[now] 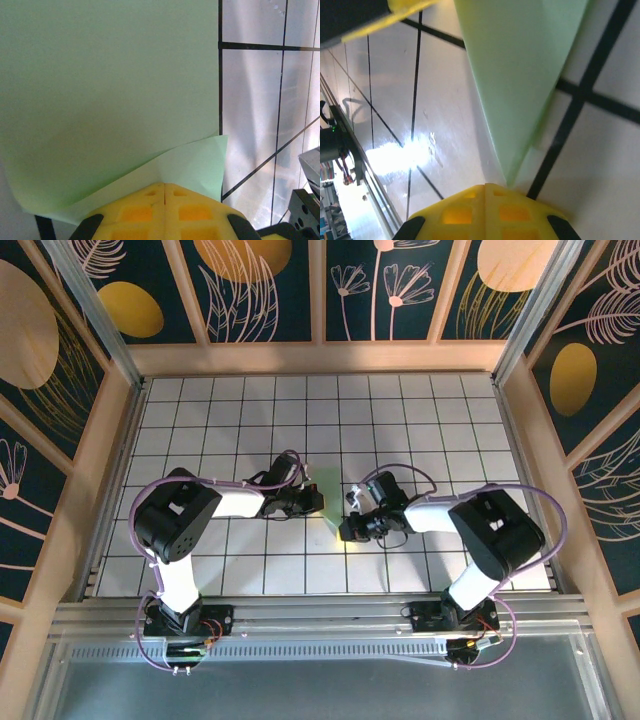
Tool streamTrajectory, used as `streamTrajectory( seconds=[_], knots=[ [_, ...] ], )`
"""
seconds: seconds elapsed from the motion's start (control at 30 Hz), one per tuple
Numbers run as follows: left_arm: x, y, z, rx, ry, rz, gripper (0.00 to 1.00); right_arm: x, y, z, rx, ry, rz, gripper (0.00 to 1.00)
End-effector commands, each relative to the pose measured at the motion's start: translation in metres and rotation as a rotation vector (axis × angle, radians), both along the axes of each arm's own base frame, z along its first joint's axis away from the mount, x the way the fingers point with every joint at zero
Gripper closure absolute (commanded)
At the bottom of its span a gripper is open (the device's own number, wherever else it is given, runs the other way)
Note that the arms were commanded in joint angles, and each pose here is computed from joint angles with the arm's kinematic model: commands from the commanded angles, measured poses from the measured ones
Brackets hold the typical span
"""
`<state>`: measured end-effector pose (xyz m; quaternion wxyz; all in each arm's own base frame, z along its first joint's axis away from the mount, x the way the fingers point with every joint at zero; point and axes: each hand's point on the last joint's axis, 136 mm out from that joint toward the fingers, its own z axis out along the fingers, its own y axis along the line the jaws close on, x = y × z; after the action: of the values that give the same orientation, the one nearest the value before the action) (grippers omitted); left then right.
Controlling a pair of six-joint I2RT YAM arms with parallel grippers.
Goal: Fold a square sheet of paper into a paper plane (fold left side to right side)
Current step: Third fold the triangle at the center of the table.
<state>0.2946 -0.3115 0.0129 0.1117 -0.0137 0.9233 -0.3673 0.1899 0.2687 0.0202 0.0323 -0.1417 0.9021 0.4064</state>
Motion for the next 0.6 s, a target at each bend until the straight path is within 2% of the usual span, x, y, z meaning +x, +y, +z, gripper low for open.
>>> streamTrajectory(
  seconds=[0.0,0.17,0.33,0.57],
  knots=[
    [-0.008,0.021,-0.033,0.127,0.054,0.027,0.98,-0.003,0.003,0.026,0.029,-0.009,0.014,1.00],
    [-0.006,0.019,-0.031,0.118,0.051,0.028,0.98,0.018,0.015,0.053,0.093,-0.087,0.000,1.00],
    [-0.005,0.017,-0.029,0.110,0.047,0.024,0.98,0.043,0.020,0.037,0.039,-0.114,-0.049,1.00],
    [-0.005,0.015,-0.028,0.105,0.046,0.022,0.98,0.057,0.022,0.013,-0.022,-0.101,-0.076,1.00]
  ],
)
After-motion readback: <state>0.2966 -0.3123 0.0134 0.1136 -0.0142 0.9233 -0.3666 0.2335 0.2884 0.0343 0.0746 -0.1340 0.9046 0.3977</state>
